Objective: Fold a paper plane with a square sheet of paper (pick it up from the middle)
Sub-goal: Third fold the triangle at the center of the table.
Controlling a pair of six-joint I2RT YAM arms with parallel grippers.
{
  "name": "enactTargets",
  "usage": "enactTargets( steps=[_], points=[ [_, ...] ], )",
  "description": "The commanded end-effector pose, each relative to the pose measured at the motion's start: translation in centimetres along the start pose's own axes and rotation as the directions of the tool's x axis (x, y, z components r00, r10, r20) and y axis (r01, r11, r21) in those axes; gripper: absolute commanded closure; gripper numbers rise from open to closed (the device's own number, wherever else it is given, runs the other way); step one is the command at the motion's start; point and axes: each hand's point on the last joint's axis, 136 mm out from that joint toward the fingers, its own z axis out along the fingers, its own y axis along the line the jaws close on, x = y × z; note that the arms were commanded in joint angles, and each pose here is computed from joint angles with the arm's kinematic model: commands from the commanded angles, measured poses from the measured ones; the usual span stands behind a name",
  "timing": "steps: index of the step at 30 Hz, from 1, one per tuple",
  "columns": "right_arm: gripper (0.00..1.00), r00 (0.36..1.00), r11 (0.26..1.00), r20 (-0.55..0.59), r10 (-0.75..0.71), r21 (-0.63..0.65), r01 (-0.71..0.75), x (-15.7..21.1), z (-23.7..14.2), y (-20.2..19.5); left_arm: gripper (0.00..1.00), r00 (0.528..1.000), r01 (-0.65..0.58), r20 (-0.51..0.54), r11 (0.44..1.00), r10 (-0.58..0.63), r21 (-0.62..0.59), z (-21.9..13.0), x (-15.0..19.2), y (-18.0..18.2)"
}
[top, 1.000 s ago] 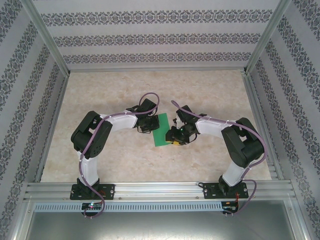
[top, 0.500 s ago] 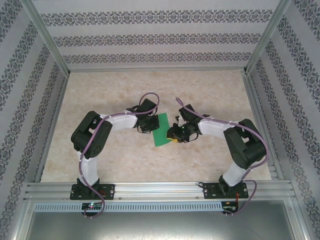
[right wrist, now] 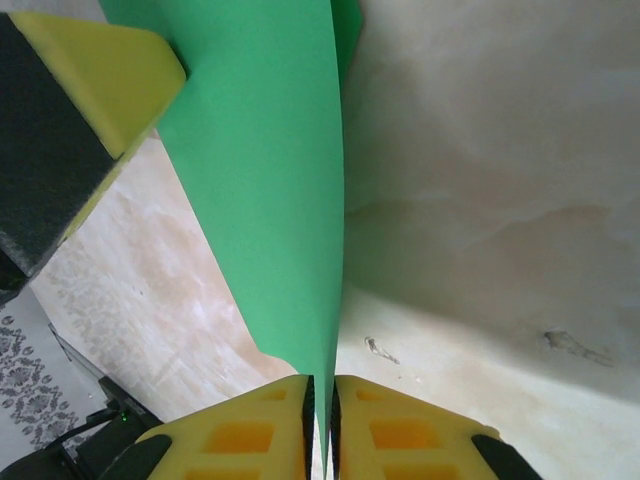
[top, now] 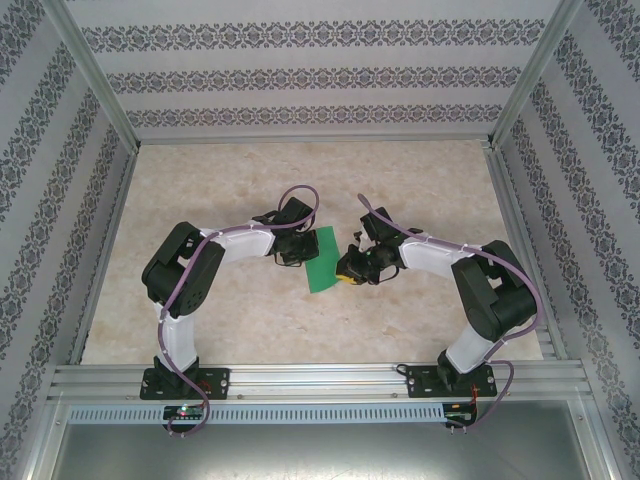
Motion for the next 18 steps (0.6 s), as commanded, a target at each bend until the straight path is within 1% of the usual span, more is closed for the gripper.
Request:
enactTargets(
  steps=[1, 4, 9, 12, 18],
  points=[
    [0.85, 0.999, 1.000, -0.029, 0.029, -0.002, -0.029, 0.8, -0.4, -0.1, 1.00, 0.995, 0.001, -0.097, 0.989, -0.016, -0.150, 1.7, 3.2, 4.5],
    [0.86, 1.000, 1.000, -0.022, 0.020, 0.010, -0.020, 0.9, -0.4, -0.4, 1.00, 0.995, 0.001, -0.095, 0.989, -0.015, -0.149, 1.6, 3.2, 4.5],
    [0.95, 1.000, 1.000, -0.006, 0.001, 0.011, -0.001, 0.6, -0.3, -0.1, 1.00, 0.996, -0.001, -0.093, 0.990, -0.013, -0.143, 1.5, 3.2, 4.3],
    [0.98, 0.999, 0.999, 0.016, -0.028, -0.016, 0.028, 0.2, -0.4, 1.0, 1.00, 0.996, -0.005, -0.091, 0.991, -0.007, -0.135, 1.4, 3.1, 4.0],
    [0.98, 0.995, 0.993, 0.027, -0.093, -0.071, 0.095, -0.4, 0.3, 4.2, 1.00, 0.995, -0.013, -0.095, 0.991, 0.001, -0.131, 1.4, 3.1, 3.9]
  ],
)
